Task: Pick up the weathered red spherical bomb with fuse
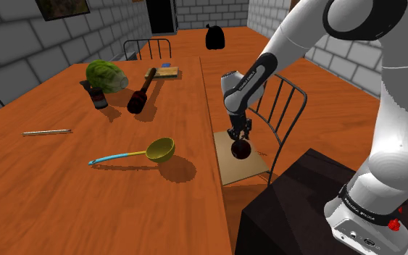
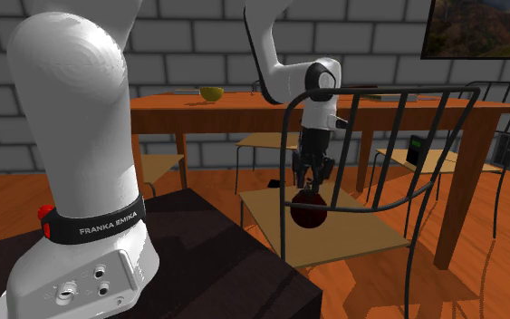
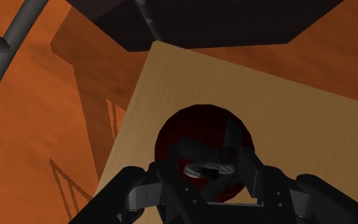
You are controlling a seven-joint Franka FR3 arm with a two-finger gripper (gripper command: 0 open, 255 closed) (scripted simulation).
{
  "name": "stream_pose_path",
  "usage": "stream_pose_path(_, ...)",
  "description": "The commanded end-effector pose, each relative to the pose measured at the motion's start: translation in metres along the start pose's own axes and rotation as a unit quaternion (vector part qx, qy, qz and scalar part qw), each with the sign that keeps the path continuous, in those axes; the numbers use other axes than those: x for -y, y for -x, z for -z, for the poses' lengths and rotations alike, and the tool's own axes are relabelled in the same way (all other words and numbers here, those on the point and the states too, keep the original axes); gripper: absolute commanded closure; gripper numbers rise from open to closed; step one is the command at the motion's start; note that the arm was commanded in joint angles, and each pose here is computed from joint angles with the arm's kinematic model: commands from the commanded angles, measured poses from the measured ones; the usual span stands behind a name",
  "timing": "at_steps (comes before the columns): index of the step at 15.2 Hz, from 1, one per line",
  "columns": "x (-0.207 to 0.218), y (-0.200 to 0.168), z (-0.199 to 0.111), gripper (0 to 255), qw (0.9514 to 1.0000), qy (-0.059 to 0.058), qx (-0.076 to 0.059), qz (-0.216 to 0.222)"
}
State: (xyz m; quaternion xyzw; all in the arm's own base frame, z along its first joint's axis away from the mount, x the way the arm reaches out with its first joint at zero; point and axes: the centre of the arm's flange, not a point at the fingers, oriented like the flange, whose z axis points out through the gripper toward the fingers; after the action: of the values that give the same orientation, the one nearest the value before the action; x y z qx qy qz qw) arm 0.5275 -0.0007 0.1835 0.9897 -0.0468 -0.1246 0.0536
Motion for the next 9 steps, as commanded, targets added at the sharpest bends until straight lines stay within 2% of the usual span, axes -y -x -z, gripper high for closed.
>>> stream_pose_path(1, -0.002, 0.003, 0.012, 255, 1.0000, 0.000, 0.000, 0.000)
stream_pose_path(9, -0.006, 0.012, 0.048, 255, 1.0000, 0.000, 0.000, 0.000)
